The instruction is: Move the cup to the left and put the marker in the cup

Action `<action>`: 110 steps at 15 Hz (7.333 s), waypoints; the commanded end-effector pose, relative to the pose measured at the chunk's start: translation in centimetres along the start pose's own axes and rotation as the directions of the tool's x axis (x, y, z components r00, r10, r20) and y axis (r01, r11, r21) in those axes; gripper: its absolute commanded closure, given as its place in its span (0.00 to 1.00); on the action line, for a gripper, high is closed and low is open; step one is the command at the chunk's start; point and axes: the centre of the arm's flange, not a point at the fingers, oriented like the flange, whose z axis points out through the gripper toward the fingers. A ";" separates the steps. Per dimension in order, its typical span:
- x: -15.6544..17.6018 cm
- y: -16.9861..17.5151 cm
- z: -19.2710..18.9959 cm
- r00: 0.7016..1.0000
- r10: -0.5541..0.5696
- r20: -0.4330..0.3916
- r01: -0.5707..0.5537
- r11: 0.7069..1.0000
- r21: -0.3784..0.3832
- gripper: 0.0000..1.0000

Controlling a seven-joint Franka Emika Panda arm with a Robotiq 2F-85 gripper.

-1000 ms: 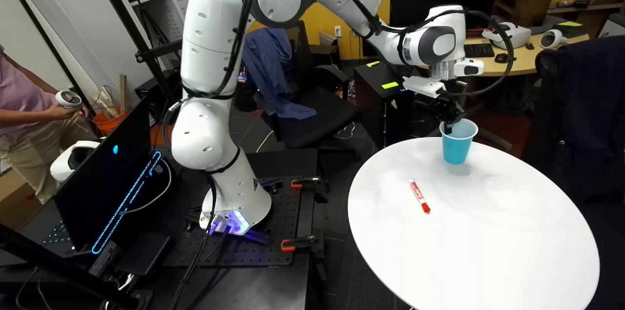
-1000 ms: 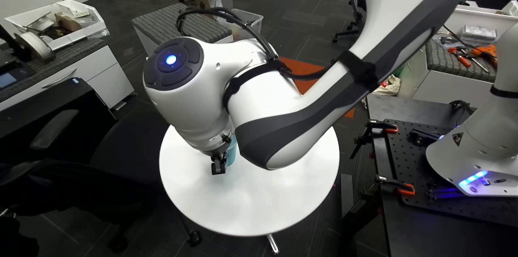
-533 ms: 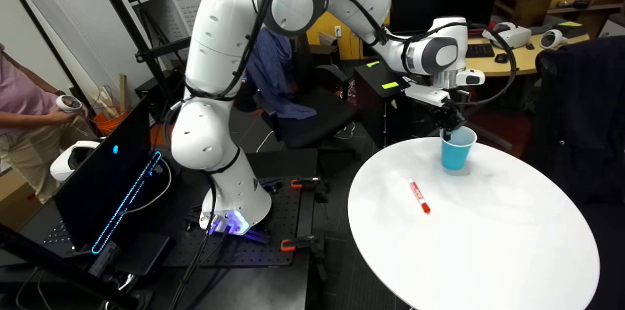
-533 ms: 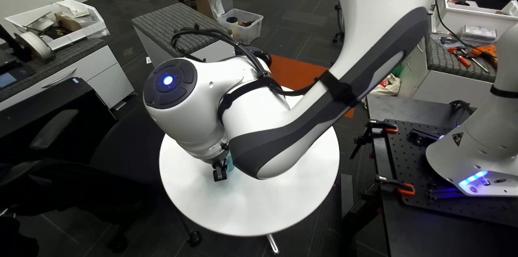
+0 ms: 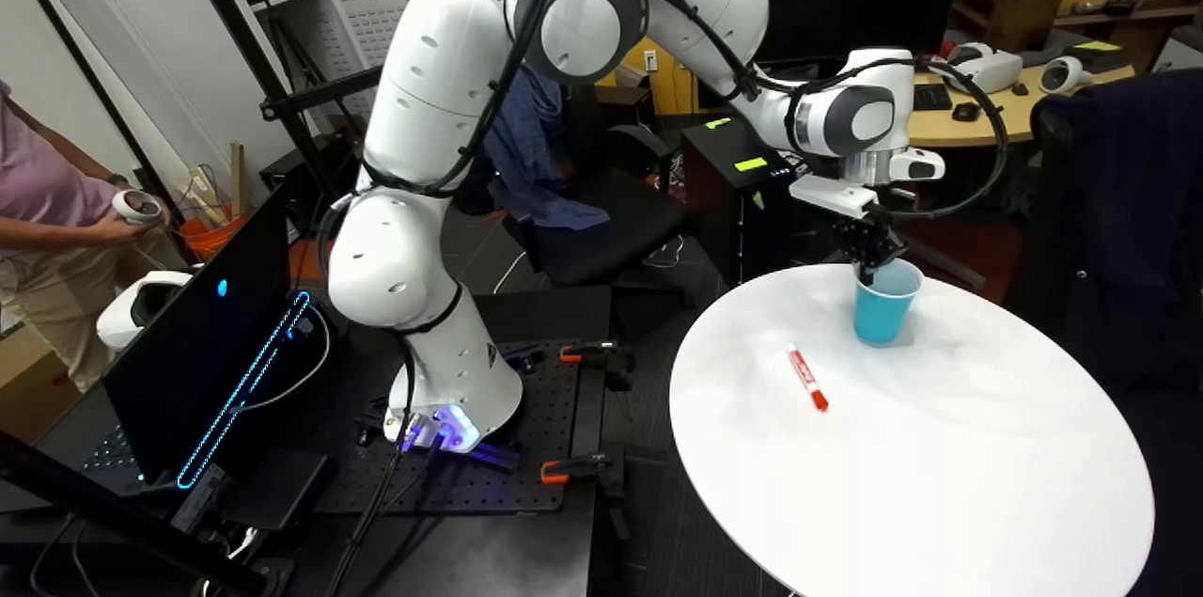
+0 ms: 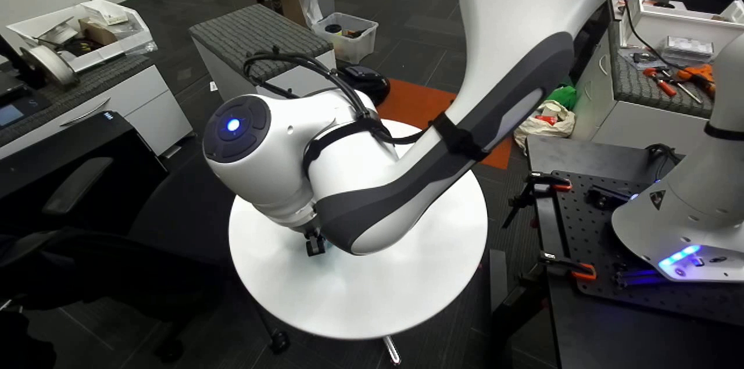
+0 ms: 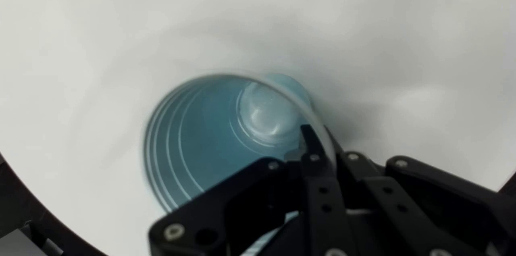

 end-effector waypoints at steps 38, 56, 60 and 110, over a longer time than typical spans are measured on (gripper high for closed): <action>-19.7 13.3 -2.8 0.937 -0.284 0.203 0.284 0.958 0.032 0.00; -16.8 8.1 -2.9 0.646 -0.757 0.092 0.749 0.653 0.112 0.00; -16.2 7.9 -2.7 0.616 -0.782 0.096 0.775 0.624 0.103 0.00; -16.7 6.1 11.0 0.362 -0.920 -0.151 0.926 0.373 -0.055 0.12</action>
